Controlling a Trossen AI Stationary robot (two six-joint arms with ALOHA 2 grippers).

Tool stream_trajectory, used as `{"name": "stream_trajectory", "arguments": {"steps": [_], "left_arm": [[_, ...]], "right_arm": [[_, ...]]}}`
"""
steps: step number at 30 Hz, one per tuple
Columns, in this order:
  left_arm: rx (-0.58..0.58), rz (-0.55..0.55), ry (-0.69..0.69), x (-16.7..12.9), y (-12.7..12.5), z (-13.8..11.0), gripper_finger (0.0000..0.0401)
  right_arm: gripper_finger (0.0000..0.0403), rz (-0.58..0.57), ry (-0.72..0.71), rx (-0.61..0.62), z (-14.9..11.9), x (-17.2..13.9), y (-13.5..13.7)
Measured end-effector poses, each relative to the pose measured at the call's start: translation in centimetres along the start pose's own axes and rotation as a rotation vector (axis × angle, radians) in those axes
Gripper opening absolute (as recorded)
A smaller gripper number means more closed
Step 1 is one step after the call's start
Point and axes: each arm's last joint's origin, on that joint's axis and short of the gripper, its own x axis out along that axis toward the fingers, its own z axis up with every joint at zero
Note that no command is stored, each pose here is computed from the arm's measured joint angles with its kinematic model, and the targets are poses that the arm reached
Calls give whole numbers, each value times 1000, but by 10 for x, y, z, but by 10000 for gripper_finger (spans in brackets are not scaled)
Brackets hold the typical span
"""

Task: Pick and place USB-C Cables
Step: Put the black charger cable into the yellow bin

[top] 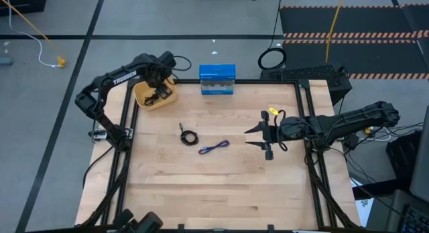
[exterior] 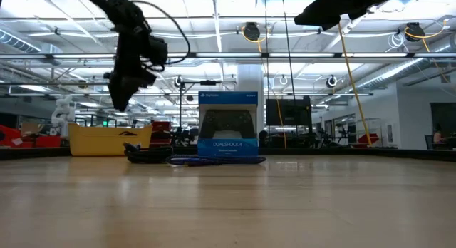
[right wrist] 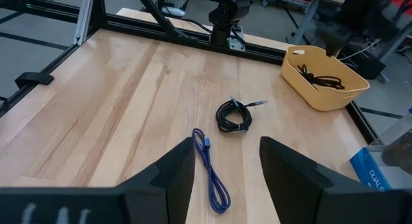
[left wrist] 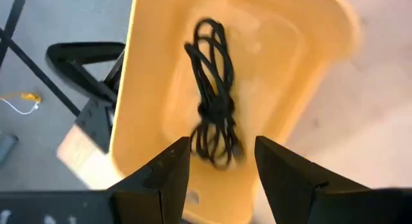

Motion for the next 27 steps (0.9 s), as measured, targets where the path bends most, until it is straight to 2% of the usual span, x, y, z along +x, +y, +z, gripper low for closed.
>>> {"name": "stream_trajectory", "arguments": {"steps": [4,7,14,20,27], "left_arm": [[40,-1,-29,-32,-3,-9,179],[56,-6,-111,-59,-3,-23,179],[62,-49,-261,-107,0,-74,179],[26,-66,-281,-123,1,-105,179],[48,-78,-269,-127,-6,-112,179]], "right_arm": [[169,0,0,0,0,0,0],[169,0,0,0,0,0,0],[169,0,0,0,0,0,0],[169,-3,-20,-10,2,0,0],[169,-4,-34,-9,3,0,0]]}}
